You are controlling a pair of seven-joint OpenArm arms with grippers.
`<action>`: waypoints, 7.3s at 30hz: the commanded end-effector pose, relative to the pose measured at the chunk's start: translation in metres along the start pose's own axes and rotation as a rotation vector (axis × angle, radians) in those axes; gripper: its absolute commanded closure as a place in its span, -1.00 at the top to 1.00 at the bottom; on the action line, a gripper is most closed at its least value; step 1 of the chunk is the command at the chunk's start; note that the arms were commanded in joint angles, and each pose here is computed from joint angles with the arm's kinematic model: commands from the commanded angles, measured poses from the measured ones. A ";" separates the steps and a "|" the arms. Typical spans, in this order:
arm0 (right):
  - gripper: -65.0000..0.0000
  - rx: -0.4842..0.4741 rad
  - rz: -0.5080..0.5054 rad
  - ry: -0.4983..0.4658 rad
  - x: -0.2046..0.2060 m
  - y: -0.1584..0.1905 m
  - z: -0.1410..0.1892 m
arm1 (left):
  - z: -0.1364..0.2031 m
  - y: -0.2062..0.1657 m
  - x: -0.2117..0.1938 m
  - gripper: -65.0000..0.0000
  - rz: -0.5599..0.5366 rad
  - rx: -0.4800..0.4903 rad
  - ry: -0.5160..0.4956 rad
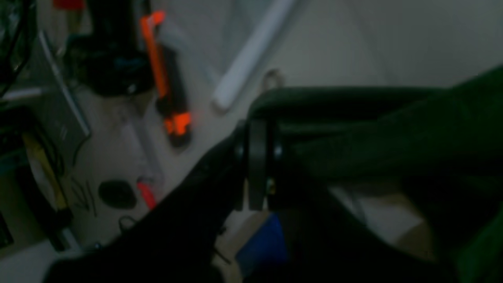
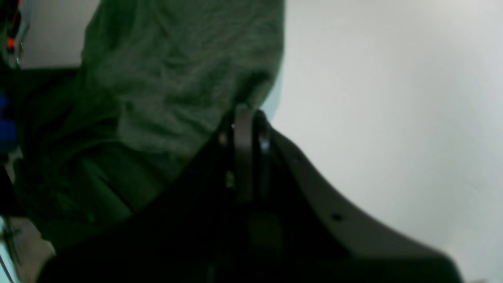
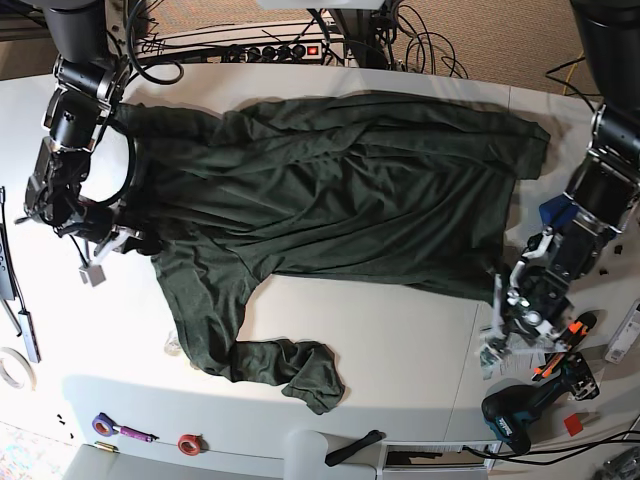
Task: Layout the t-shirt on the table in an organized manner, then fold the t-shirt properly
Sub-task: 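Pull the side edges apart with both grippers to widen the body, then release the side edges and move both grippers toward the shirt's shoulders, then grasp the shoulder corners of the green shirt with both grippers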
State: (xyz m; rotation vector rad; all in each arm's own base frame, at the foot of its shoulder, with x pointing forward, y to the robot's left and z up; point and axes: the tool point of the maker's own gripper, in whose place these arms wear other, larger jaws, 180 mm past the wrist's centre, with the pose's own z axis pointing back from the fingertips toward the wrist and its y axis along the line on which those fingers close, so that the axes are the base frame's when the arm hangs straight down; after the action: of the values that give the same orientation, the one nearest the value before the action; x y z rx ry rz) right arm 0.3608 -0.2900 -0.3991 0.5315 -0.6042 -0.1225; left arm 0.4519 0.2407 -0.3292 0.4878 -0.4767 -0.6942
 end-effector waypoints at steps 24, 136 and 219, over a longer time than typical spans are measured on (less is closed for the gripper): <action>-1.00 0.130 -0.262 -0.307 0.042 -0.017 0.062 | 0.022 0.046 0.053 -0.07 0.143 0.063 -0.284; -1.00 0.139 -0.282 -0.300 0.031 -0.019 0.062 | -0.024 -0.028 0.078 0.17 0.503 -0.449 -0.587; -1.00 0.327 -0.021 -0.685 0.112 0.040 0.176 | 0.059 -0.056 0.044 -1.00 0.689 -0.921 -0.640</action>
State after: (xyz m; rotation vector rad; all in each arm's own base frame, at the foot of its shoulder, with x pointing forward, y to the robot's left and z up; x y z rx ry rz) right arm 0.3452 -0.3556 -0.2252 0.8156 -1.2223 -0.2548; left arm 0.4082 0.1508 -0.3266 -0.7692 -0.7270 -0.3086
